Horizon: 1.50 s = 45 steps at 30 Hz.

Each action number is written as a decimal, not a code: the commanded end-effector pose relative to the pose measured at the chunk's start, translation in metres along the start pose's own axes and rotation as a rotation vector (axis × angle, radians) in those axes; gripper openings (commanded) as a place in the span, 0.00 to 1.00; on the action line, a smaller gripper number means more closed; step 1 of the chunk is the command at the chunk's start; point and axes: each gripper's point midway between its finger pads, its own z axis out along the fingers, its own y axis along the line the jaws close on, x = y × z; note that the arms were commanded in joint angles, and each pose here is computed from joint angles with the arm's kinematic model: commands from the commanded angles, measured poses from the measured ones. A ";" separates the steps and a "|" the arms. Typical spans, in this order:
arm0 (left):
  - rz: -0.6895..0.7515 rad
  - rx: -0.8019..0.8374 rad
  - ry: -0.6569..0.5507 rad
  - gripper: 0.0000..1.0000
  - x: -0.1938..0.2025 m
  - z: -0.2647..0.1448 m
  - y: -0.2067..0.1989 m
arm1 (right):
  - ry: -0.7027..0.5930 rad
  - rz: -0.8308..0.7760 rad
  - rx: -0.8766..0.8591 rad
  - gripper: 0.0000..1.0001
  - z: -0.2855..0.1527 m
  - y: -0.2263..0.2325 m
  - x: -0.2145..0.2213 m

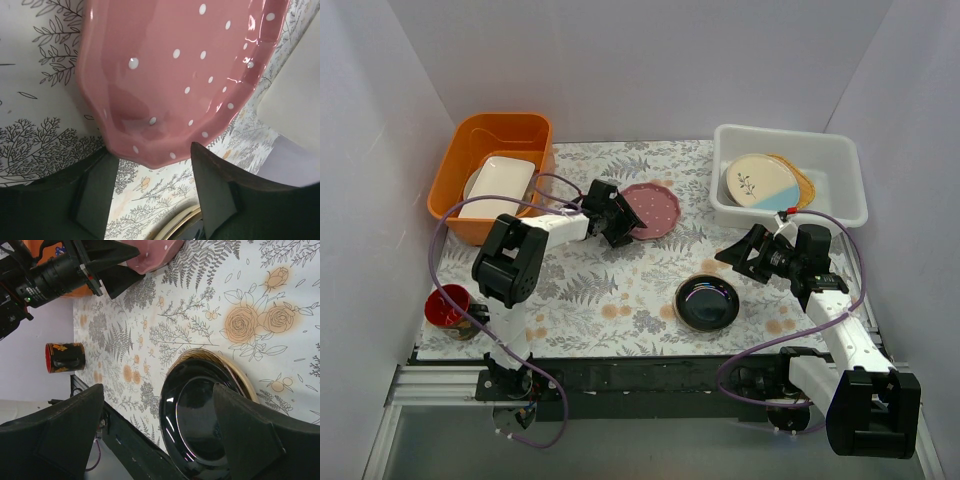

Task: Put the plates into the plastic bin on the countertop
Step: Pick up the plate at the center of the board.

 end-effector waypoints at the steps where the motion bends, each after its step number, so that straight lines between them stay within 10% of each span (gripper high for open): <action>1: -0.011 -0.192 0.019 0.56 0.008 0.017 0.056 | -0.018 -0.045 -0.047 0.96 -0.001 0.013 -0.008; 14: -0.016 -0.289 0.071 0.00 0.014 0.034 0.088 | -0.013 -0.043 -0.039 0.96 -0.002 0.011 -0.006; 45: 0.041 -0.004 -0.017 0.00 0.016 -0.073 0.048 | 0.079 -0.081 -0.082 0.93 0.050 0.019 0.010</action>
